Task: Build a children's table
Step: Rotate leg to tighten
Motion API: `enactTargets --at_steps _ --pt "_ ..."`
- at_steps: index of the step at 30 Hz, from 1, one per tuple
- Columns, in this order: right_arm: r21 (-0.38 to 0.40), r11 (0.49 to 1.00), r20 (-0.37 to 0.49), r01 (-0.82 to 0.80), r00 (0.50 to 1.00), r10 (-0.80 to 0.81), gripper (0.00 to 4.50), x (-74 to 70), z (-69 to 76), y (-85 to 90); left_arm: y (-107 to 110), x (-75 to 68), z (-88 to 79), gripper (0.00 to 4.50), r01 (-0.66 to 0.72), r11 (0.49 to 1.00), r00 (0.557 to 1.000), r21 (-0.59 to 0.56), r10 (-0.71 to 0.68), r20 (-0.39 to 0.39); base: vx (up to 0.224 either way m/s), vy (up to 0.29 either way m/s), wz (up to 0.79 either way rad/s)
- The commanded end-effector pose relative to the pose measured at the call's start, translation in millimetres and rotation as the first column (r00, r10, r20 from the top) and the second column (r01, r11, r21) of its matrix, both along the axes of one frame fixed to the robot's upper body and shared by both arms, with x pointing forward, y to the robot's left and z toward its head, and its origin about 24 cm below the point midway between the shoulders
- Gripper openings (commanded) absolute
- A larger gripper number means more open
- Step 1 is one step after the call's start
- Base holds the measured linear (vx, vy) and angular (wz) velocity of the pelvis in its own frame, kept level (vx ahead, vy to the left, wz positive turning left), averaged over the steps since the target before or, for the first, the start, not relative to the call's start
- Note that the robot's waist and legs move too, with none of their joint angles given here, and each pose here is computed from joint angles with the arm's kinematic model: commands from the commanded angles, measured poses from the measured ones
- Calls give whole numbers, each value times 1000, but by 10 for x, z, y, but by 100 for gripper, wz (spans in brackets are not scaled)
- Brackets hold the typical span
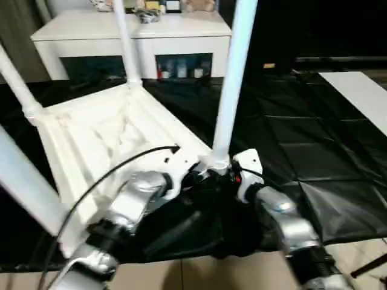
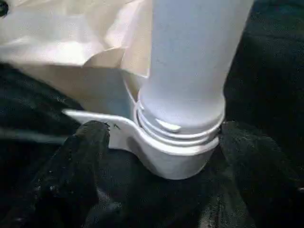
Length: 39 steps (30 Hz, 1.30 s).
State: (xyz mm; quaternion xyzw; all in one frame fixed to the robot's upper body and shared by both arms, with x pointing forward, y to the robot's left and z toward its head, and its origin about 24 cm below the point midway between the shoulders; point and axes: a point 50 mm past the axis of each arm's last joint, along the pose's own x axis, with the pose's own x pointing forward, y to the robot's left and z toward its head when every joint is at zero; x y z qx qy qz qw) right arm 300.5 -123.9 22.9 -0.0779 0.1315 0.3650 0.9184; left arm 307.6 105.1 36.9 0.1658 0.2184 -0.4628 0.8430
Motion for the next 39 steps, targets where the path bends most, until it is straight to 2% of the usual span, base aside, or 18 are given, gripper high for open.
enactTargets --at_steps 1,2,4,5,7,9,13,15,19,21,24,32,34,35,39 --pt "-19 992 11 -126 992 127 405 -54 58 -32 42 -198 -193 0 133 991 985 32 -129 -113 0 0 0" --pt "-13 985 8 -172 985 172 405 -71 97 -94 65 -254 -169 0 191 981 973 10 -188 -130 0 0 0" --pt "-5 981 6 -195 981 195 405 -80 121 -126 76 -287 -154 0 223 975 965 -3 -222 -139 27 -2 2" --pt "14 971 7 -239 971 239 405 -95 183 -189 106 -355 -117 0 283 959 945 -28 -283 -163 67 -2 6" --pt "27 965 7 -260 966 260 405 -106 208 -208 125 -380 -105 0 300 953 937 -32 -301 -178 74 -3 6" --pt "56 949 9 -310 951 310 405 -128 268 -249 194 -452 -74 0 347 937 910 -44 -348 -228 84 -4 4" --pt "58 927 4 -369 929 370 405 -168 280 -239 233 -476 -64 0 358 932 900 -49 -359 -247 46 2 1" --pt "63 900 -17 -432 901 434 405 -224 266 -220 265 -500 -44 0 370 927 890 -61 -373 -262 0 0 0" --pt "60 885 -32 -463 885 465 405 -257 241 -210 278 -513 -27 0 374 925 887 -66 -378 -267 0 0 0" --pt "59 879 -36 -474 879 476 378 -264 232 -203 283 -519 -16 0 375 925 885 -66 -379 -269 0 0 0" --pt "55 872 -34 -486 872 489 367 -263 227 -188 284 -520 -9 0 373 926 887 -62 -376 -269 0 0 0" --pt "45 858 -38 -511 858 513 287 -283 195 -166 281 -510 -7 0 367 929 893 -52 -367 -261 0 0 0" --pt "40 856 -42 -516 855 517 279 -290 181 -165 279 -503 -7 0 364 930 895 -49 -364 -258 0 0 0" --pt "37 854 -44 -518 853 519 260 -293 175 -164 279 -501 -7 0 363 930 895 -48 -363 -258 0 0 0" --pt "7 846 -56 -533 845 532 243 -307 141 -172 281 -494 -13 0 359 932 899 -44 -358 -253 0 0 0"
